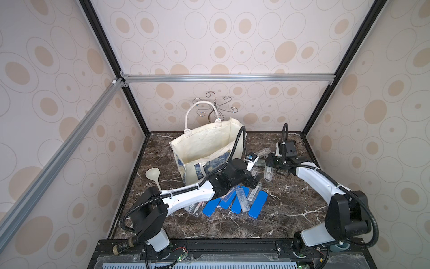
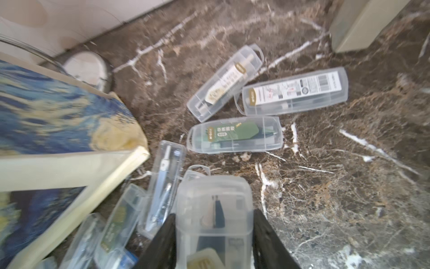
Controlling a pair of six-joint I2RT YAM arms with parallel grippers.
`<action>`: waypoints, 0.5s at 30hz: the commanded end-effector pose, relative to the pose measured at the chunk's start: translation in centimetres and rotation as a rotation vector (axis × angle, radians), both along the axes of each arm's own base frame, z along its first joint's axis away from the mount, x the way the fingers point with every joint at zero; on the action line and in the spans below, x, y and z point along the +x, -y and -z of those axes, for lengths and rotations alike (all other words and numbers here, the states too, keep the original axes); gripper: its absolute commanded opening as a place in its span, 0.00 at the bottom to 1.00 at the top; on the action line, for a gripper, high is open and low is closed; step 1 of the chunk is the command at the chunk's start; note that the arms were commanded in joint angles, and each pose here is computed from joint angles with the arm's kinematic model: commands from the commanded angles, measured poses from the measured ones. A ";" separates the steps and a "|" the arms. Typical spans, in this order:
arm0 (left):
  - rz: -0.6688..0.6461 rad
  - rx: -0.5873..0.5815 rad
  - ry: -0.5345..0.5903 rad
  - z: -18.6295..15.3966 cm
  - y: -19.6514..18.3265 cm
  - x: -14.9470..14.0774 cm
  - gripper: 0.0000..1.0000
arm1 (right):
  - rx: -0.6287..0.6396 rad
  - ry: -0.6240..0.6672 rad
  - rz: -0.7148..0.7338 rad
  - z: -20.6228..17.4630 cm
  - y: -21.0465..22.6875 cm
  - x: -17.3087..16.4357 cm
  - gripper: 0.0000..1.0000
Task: Put the compass set into the canvas bag
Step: Pick up the compass set at the center of the board.
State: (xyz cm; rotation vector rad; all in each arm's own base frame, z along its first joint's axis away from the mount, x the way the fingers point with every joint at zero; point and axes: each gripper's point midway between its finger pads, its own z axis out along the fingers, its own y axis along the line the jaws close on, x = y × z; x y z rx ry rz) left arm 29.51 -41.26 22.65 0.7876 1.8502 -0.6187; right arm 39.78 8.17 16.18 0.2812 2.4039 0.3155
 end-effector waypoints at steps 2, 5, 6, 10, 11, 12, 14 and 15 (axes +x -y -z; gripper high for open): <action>0.018 -0.112 -0.030 -0.7 1.6 -0.2 1.00 | 0.055 0.098 -0.042 -3.5 -0.7 -1.0 0.44; 0.039 -0.179 -0.037 -1.5 2.6 -0.2 1.00 | 0.086 0.151 -0.049 -5.6 -0.9 -1.7 0.44; 0.042 -0.193 -0.041 -1.6 2.9 -0.1 1.00 | 0.095 0.168 -0.051 -6.2 -0.9 -2.0 0.44; 0.042 -0.229 -0.056 -2.1 4.0 0.4 1.00 | 0.132 0.234 -0.055 -8.4 -1.0 -3.1 0.44; 0.047 -0.241 -0.058 -2.2 4.3 0.5 1.00 | 0.139 0.242 -0.056 -8.7 -1.0 -3.4 0.44; 0.058 -0.255 -0.060 -2.4 4.6 0.4 1.00 | 0.146 0.253 -0.058 -9.1 -1.0 -3.6 0.44; 0.094 -0.285 -0.070 -2.8 5.4 0.1 1.00 | 0.158 0.266 -0.063 -9.6 -1.1 -4.1 0.44; 0.110 -0.297 -0.072 -3.0 5.8 0.0 0.99 | 0.163 0.272 -0.064 -9.9 -1.1 -4.2 0.44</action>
